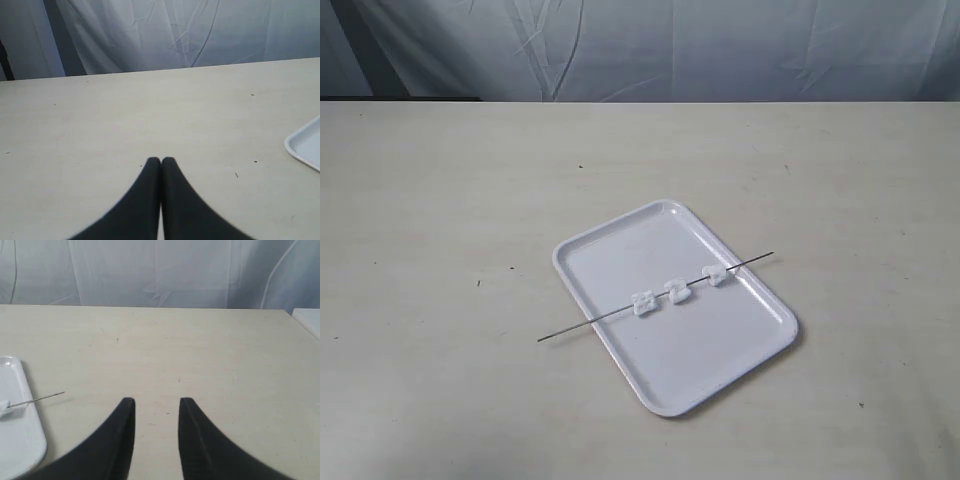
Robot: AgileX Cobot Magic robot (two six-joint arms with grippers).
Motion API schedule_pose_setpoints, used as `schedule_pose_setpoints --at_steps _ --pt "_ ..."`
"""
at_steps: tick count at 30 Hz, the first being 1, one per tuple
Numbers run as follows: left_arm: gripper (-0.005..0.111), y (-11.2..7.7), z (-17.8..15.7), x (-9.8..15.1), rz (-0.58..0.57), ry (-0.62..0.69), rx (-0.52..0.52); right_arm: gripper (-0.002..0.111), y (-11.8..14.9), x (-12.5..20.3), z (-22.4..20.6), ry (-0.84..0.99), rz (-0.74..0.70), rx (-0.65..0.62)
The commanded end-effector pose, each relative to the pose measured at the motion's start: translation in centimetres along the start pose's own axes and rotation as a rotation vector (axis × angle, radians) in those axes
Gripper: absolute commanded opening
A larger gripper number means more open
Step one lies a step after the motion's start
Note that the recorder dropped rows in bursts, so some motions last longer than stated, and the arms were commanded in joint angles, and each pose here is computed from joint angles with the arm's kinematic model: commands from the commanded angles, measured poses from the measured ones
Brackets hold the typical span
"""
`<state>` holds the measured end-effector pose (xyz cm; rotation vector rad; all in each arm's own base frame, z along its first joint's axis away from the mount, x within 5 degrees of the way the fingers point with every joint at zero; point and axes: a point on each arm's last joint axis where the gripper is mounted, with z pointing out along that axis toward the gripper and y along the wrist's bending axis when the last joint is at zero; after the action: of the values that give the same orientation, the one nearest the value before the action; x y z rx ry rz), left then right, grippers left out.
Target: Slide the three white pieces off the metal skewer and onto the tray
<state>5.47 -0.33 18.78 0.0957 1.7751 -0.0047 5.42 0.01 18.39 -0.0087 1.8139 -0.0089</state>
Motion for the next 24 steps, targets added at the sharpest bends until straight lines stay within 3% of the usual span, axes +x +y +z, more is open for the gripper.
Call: schedule_pose_setpoints --at_steps 1,12,15,18,20,24 --pt "0.0 0.0 0.0 0.0 -0.004 -0.01 -0.001 0.03 0.0 -0.1 0.0 -0.018 -0.003 0.006" --pt "0.0 0.1 0.0 -0.5 0.007 -0.066 -0.008 0.03 0.0 -0.1 0.0 -0.018 -0.003 0.006" --pt "0.0 -0.2 -0.1 -0.9 -0.156 -0.106 0.029 0.03 0.0 -0.1 0.0 -0.018 -0.003 0.006" --pt "0.0 0.1 -0.2 -1.9 -0.048 -0.221 -0.006 0.03 0.0 -0.1 0.0 -0.018 -0.003 0.006" --pt "0.0 0.3 -0.6 -3.2 -0.128 -0.378 -0.015 0.03 0.0 -0.1 0.0 -0.018 -0.003 0.006" --pt "0.0 0.0 -0.6 -3.2 -0.18 -0.241 0.023 0.03 0.0 -0.1 0.0 -0.018 -0.003 0.006"
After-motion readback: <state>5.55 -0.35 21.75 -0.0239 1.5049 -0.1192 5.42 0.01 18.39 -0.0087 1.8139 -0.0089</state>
